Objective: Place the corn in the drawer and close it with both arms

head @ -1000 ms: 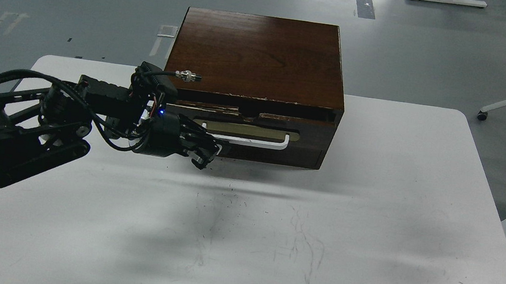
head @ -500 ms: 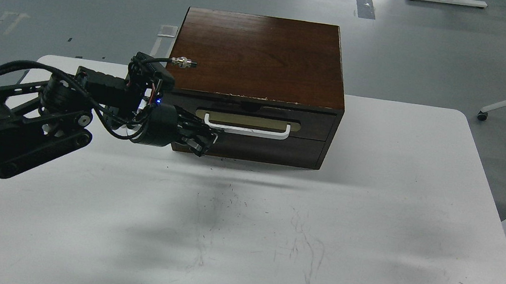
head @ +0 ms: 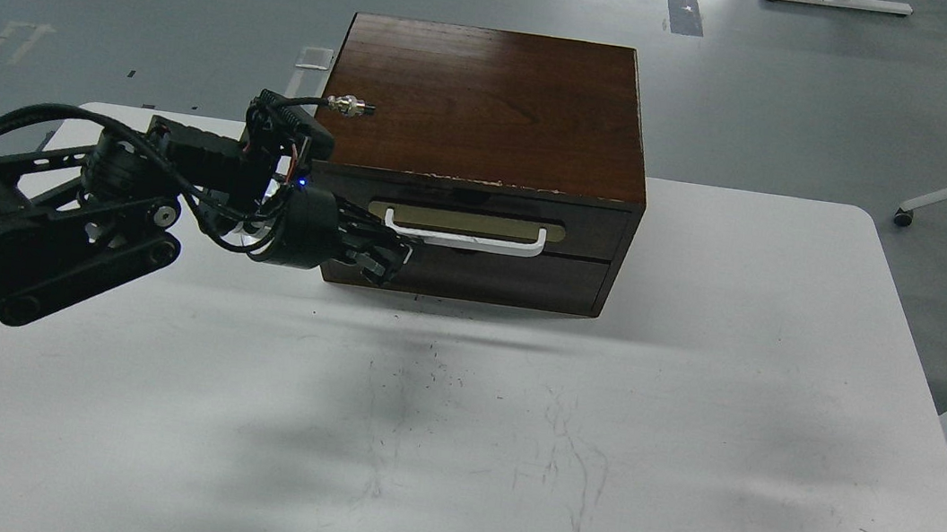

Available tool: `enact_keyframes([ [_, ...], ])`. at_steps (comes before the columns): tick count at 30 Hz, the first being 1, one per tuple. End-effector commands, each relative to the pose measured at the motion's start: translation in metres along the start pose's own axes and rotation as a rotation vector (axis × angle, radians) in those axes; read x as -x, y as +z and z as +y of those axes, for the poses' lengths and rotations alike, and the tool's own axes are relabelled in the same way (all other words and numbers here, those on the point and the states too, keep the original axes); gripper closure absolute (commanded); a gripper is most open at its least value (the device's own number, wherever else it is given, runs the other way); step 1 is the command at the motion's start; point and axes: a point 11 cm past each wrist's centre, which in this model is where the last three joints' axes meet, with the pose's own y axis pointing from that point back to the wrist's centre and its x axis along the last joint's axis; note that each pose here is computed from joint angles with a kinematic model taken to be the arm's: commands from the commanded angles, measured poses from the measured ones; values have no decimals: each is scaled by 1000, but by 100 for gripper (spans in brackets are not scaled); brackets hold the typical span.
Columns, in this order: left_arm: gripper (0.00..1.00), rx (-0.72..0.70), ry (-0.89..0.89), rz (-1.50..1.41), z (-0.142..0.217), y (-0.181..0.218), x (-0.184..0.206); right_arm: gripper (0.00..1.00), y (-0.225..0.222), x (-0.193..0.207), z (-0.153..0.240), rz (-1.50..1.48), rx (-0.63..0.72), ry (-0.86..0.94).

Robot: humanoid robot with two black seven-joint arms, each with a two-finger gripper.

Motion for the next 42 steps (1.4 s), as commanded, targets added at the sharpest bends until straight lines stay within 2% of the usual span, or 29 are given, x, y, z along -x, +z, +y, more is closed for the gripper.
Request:
enact_keyframes([
  [1, 100, 43, 18, 30, 1, 9, -5, 0, 0, -1, 0, 0, 1, 1],
  [11, 100, 145, 61, 85, 24, 30, -13, 0, 2, -2, 2, 4, 8, 4],
  [15, 100, 244, 242, 284, 65, 23, -51, 0, 3, 0, 1, 2, 10, -2],
  [16, 96, 262, 281, 333, 73, 20, -58, 0, 3, 1, 1, 1, 9, -4],
  [17, 88, 282, 321, 388, 82, 16, -64, 0, 3, 1, 1, 0, 8, -4],
  [18, 65, 336, 407, 514, 99, 6, -75, 0, 1, 4, -2, -2, 2, -11],
  [19, 50, 369, 454, 583, 107, 0, -80, 0, 1, 4, -2, -2, 1, -12],
  [20, 17, 437, 556, 719, 126, -14, -89, 0, 1, 5, -3, -5, 1, -13],
  [21, 11, 493, 662, 844, 147, -31, -96, 0, 1, 6, -3, -5, 2, -15],
  [26, 3, 580, 931, 1114, 196, -80, -101, 0, -3, 10, -7, -3, -1, -22],
  [32, 2, 476, 1285, 1328, 244, -169, -66, 0, -5, 23, -15, -47, -40, -45],
  [37, 2, 349, 1417, 1401, 250, -207, -18, 0, -6, 27, -17, -72, -57, -50],
  [42, 2, 313, 1532, 1562, 221, -229, 34, 0, 0, 24, -15, -84, -48, -41],
])
